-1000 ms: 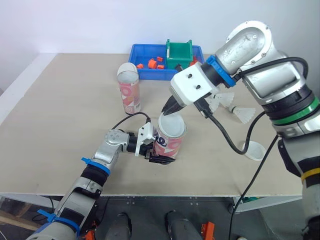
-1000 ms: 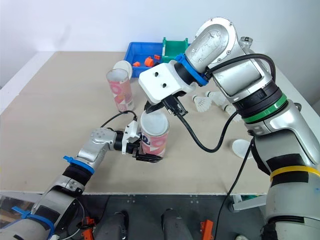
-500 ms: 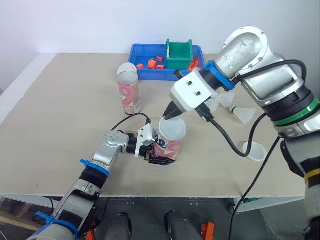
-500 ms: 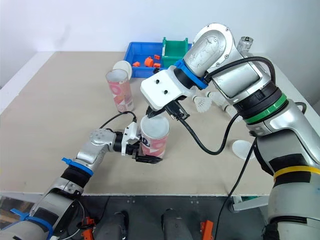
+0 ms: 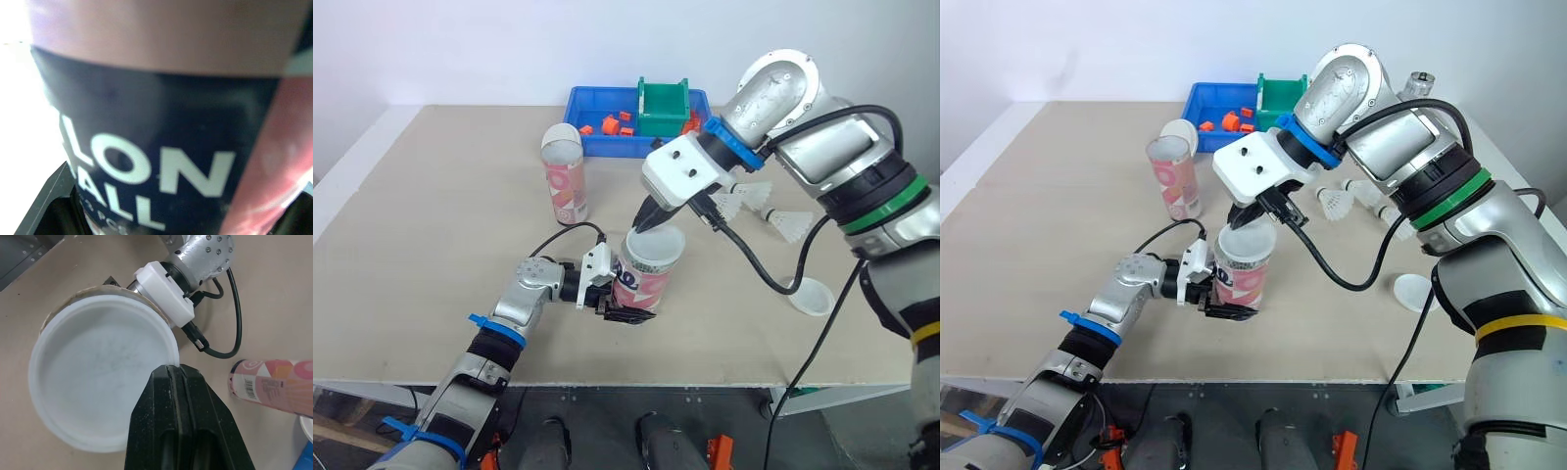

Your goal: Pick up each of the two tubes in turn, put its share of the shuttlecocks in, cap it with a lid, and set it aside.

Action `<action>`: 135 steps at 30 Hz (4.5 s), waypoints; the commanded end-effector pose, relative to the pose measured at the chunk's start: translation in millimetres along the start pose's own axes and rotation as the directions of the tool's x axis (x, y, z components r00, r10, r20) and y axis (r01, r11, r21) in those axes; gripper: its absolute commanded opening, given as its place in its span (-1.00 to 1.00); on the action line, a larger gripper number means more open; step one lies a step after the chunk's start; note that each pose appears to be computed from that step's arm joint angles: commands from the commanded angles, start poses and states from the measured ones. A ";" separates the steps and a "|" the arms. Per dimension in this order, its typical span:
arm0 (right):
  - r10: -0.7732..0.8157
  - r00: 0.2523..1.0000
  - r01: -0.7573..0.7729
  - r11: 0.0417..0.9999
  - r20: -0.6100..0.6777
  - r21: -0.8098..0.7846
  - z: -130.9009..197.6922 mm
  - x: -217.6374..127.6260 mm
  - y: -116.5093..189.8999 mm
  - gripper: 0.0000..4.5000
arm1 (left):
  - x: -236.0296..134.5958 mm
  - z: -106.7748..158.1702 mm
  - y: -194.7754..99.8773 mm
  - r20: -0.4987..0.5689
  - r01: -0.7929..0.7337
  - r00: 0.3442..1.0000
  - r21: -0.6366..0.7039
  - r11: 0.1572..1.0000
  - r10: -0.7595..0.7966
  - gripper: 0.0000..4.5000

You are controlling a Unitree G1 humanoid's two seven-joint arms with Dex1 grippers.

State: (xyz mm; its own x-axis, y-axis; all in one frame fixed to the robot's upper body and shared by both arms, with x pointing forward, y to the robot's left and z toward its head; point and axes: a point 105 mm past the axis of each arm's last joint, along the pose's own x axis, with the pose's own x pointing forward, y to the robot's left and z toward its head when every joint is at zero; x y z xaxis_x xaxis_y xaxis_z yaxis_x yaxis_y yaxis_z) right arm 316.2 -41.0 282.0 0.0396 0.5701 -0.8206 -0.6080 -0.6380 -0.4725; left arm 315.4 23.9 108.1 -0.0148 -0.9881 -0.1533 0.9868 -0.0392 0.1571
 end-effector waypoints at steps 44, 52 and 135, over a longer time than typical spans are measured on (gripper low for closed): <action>-0.024 0.998 0.017 0.991 -0.053 -0.129 12.3 -18.6 16.6 -0.95 | -11.0 -27.3 -0.9 -0.099 -0.027 0.995 -0.072 0.997 0.020 0.59; -0.046 0.998 0.039 0.992 -0.048 -0.123 14.5 -21.2 19.6 -0.95 | -10.5 -27.5 -0.8 -0.101 -0.023 0.995 -0.073 0.997 0.015 0.59; 0.014 0.995 -0.012 1.000 0.094 -0.018 2.6 16.4 27.7 -0.97 | -7.2 -27.9 -2.2 -0.074 -0.052 0.996 -0.075 0.996 0.046 0.59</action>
State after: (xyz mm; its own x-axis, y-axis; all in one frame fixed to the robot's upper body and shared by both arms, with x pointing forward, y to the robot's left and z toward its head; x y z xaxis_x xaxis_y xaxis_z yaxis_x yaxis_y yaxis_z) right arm 301.6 -46.5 256.0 0.0050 0.6058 -0.7956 -0.5713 -0.6513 -0.4995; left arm 318.1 28.9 101.7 0.0194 -0.9892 -0.1455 0.9903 -0.0009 0.1386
